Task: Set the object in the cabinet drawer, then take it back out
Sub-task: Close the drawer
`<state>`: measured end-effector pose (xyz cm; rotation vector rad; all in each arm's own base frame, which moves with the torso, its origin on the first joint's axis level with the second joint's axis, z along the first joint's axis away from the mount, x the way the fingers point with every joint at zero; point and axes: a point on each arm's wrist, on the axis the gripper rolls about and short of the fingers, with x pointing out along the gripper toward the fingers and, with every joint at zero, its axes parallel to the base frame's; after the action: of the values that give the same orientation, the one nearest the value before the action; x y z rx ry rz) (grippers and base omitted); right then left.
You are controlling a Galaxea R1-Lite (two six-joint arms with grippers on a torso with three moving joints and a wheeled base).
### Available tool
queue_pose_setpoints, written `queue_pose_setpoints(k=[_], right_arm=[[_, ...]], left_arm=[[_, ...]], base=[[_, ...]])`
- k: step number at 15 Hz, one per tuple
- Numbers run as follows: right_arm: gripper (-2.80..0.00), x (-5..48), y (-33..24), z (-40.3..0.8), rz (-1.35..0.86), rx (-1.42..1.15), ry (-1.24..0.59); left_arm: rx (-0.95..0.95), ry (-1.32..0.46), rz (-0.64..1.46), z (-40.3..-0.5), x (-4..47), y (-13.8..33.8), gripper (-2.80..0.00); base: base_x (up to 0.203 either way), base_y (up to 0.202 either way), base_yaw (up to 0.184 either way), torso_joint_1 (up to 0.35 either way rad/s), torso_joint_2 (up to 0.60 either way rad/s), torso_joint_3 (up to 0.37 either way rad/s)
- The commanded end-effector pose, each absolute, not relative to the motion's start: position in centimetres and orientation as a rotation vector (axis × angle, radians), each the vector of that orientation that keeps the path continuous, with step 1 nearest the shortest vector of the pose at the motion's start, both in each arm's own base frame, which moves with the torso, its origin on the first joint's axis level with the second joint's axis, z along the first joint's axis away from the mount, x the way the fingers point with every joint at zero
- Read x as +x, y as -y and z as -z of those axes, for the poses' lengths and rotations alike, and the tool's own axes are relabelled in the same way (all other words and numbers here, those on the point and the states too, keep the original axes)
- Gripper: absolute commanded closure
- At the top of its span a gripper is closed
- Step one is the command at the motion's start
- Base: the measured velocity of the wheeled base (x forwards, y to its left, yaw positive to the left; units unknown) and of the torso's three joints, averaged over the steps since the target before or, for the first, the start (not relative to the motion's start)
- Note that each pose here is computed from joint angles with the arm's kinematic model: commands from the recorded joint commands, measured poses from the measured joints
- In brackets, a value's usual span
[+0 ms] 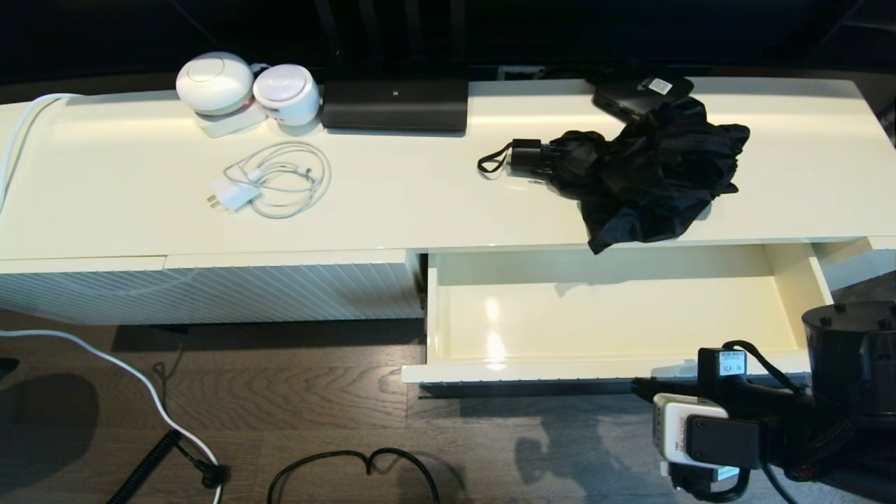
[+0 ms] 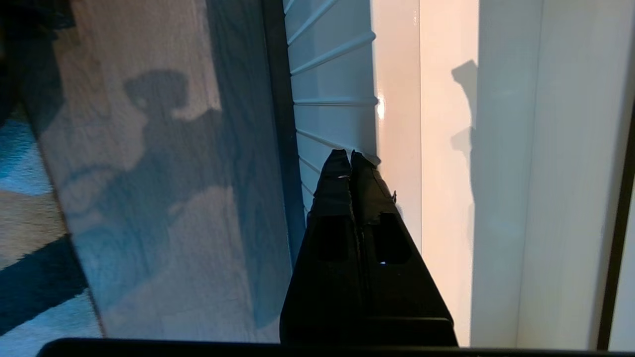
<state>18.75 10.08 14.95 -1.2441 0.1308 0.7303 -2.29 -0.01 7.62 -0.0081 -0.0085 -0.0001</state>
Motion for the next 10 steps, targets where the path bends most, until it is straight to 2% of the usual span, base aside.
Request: queue_pose_setpoints(k=[1,5,10], right_arm=[[0.00,19.0,-9.9,-14.1,-0.731,-1.274,-0.138],[0.00,19.9,-10.1,-13.0,-0.685,-1.273,-0.083],[0.00,20.3,-9.7,-13.4,-0.635,-1.297,-0.033]], left_arm=[[-0.008,0.011,0.000,-7.6,-2.3,0.0,0.00],[-0.009,0.011,0.000,-7.6,-2.3,0.0,0.00],[-0.009,0.011,-0.001,-7.6,-2.3,0.0,0.00]], base=[[0.000,0.000,0.000,0.000,0.00,0.000],[0.000,0.000,0.000,0.000,0.00,0.000],[0.000,0.000,0.000,0.000,0.00,0.000]])
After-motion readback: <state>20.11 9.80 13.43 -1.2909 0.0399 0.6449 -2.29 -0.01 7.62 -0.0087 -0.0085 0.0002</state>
